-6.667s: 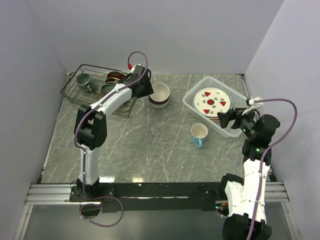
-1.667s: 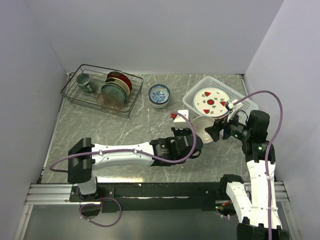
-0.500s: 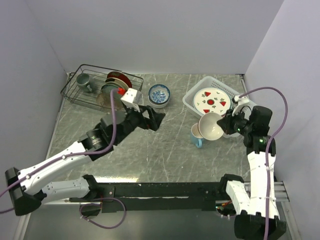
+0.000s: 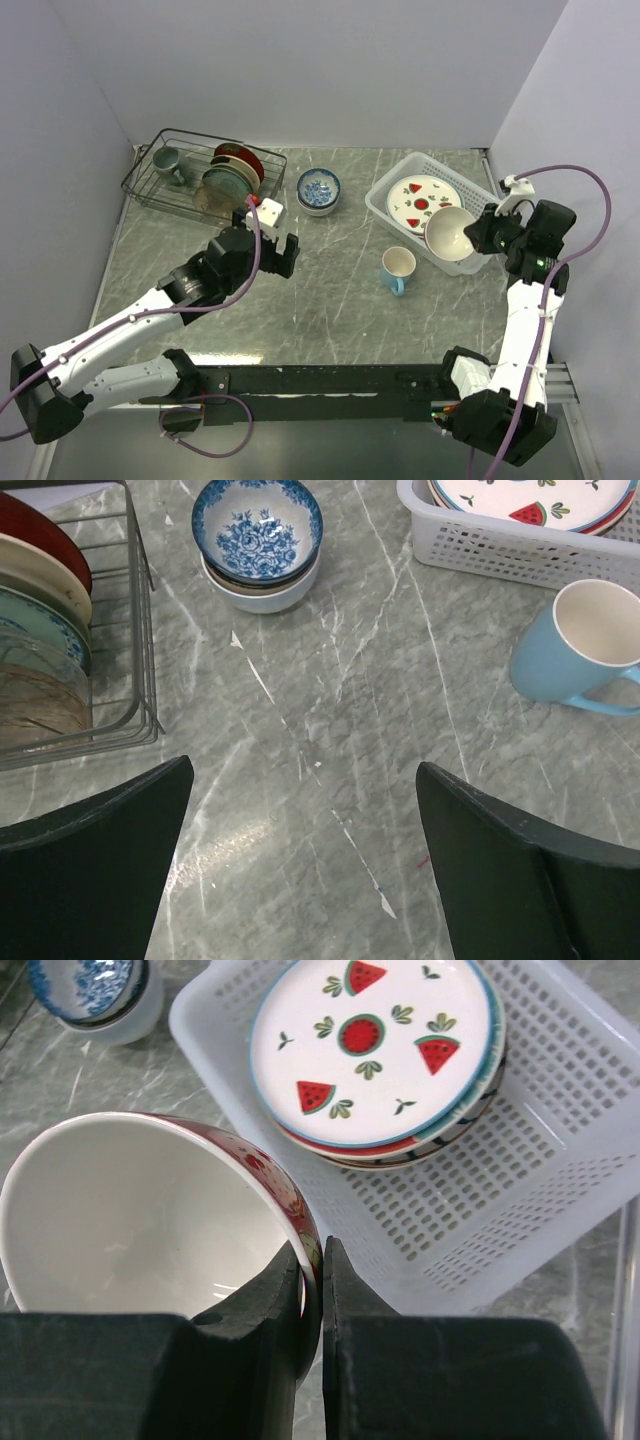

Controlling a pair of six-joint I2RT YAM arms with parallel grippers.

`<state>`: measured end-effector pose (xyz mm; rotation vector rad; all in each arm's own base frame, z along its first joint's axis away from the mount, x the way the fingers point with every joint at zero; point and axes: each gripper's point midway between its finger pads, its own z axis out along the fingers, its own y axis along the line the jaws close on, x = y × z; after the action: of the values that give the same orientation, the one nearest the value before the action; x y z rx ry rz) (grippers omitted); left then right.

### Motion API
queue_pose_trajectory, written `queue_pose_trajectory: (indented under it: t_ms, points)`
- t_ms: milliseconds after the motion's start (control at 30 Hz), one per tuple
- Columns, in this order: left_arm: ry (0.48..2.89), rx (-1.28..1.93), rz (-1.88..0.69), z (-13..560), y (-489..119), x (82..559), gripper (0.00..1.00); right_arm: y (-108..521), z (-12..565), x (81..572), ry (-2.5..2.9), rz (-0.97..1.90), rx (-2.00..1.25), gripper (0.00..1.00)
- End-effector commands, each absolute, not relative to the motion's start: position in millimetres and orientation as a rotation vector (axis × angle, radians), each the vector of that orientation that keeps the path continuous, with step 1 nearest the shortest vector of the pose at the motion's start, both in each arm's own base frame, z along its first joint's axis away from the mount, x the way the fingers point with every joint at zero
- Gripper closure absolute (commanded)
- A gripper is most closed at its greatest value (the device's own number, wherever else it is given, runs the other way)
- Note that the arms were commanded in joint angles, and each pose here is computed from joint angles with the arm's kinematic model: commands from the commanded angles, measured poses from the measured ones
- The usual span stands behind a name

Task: Place the mixed dishes into the plastic bin
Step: Place the bowl in the plastic bin.

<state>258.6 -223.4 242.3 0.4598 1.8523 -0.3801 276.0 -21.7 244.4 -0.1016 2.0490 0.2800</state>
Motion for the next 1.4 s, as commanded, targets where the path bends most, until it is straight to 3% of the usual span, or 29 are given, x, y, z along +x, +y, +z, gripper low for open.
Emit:
queue_pose_trajectory:
  t_ms: [0, 367, 833, 1367]
  points:
    - [1.776, 0.449, -0.377, 265.4, -219.1, 261.8, 0.01, -39.9, 287.5, 294.2, 1.923, 0.183, -0.092, 1.00]
    - [1.743, 0.438, -0.385, 273.9, -213.6, 258.1, 0.01, -99.3, 262.3, 309.9, 2.013, -0.038, 0.122, 1.00]
    - [1.735, 0.436, -0.376, 275.3, -211.4, 258.3, 0.01, -132.5, 219.9, 339.0, 2.175, -0.100, 0.128, 1.00]
    - [1.748, 0.428, -0.334, 268.0, -206.8, 265.0, 0.01, -86.2, 226.6, 420.1, 2.209, 0.159, 0.133, 0.98]
